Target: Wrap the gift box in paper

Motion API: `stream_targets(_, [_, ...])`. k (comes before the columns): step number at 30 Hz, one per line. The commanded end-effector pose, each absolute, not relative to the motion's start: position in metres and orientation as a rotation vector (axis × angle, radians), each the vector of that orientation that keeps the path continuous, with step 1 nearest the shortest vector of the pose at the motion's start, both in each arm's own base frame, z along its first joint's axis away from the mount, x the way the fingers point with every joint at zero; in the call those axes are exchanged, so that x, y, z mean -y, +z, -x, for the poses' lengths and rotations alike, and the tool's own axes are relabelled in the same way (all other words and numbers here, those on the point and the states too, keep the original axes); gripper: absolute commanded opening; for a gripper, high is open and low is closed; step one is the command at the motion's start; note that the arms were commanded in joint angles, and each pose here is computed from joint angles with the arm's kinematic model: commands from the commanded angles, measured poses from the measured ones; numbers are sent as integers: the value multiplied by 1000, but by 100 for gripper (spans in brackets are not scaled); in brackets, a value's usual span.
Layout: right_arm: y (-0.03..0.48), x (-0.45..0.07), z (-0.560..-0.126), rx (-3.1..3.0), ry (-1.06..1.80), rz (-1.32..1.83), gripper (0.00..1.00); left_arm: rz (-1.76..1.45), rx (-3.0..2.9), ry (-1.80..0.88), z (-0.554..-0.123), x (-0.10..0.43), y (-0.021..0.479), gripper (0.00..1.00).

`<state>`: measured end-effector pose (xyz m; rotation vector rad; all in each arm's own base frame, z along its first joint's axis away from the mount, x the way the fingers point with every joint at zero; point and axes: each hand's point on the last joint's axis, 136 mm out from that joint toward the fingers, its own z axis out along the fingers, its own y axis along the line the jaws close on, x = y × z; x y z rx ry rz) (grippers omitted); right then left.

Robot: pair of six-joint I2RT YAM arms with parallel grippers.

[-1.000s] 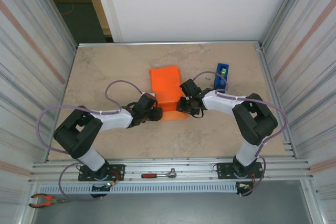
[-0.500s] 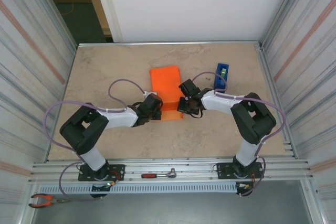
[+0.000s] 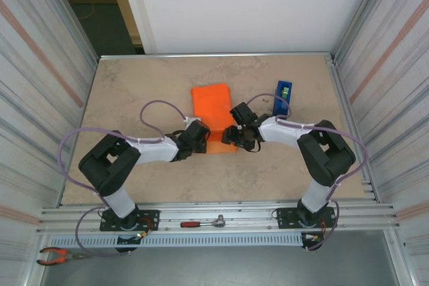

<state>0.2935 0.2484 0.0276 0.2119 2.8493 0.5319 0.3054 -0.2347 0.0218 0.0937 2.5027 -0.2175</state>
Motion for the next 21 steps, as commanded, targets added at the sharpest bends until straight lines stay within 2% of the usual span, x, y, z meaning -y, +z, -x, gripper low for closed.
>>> stream_targets(1, [20, -248, -303, -2856, 501, -223, 53, -111, -2511, -277, -306, 251, 18, 13])
stream_targets(3, [16, -249, -306, -2853, 491, -233, 37, -125, -2504, -296, -305, 254, 22, 16])
stream_targets(5, [11, -248, -306, -2858, 481, -242, 21, -146, -2498, -331, -304, 257, 28, 22])
stream_targets(7, [9, -247, -305, -2861, 472, -242, 11, -156, -2489, -365, -301, 259, 34, 29])
stream_targets(11, [4, -245, -299, -2871, 460, -241, 6, -130, -2460, -389, -300, 256, 46, 42])
stream_targets(13, [3, -244, -296, -2877, 455, -237, 4, -124, -2451, -381, -304, 256, 49, 44])
stream_targets(18, [2, -244, -291, -2888, 458, -214, 3, -92, -2467, -305, -311, 251, 38, 43])
stream_targets(21, [3, -249, -288, -2898, 489, -190, 2, -76, -2473, -233, -313, 244, 26, 36])
